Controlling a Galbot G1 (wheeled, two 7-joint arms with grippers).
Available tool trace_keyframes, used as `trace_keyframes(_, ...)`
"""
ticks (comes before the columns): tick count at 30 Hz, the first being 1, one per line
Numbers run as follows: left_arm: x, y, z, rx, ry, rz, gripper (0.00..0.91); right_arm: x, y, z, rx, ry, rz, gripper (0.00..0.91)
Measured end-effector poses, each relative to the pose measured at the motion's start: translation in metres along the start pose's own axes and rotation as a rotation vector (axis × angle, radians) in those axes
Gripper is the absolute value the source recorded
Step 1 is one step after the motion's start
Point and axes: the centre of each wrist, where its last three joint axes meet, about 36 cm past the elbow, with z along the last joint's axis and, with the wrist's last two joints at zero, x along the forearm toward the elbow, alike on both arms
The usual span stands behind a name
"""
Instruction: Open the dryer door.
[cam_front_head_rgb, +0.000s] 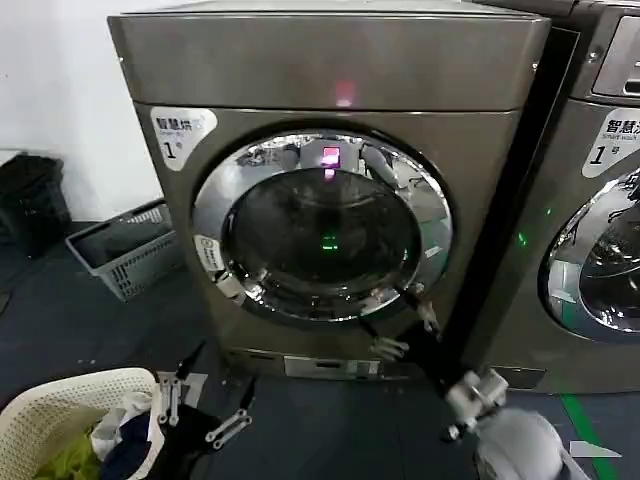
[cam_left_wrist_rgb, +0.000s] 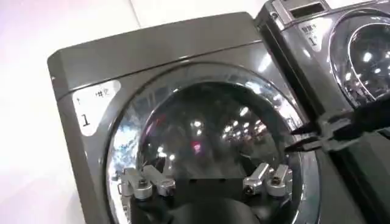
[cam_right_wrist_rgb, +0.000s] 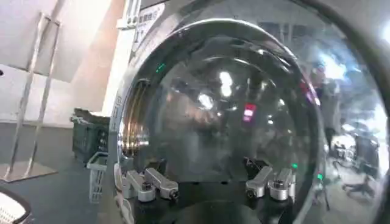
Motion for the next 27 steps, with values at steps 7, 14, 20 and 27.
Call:
trace_keyframes(7, 0.001, -0.001, 0.001, 0.003, 0.006, -0.008, 0.907, -0.034, 0.012, -0.002, -0.005, -0.019, -0.063, 0.907)
trace_keyframes(14, 0.002, -0.001, 0.001, 0.001, 0.008, -0.008, 0.907, -0.063, 0.016, -0.007, 0.009, -0.024, -0.075, 0.907)
trace_keyframes(20, 0.001, -0.001, 0.001, 0.0, 0.008, -0.01, 0.907, -0.082, 0.021, -0.01, 0.018, -0.022, -0.08, 0.907)
trace_keyframes(27, 0.002, -0.001, 0.001, -0.001, 0.011, -0.012, 0.907, -0.102, 0.029, -0.013, 0.025, -0.017, -0.083, 0.907)
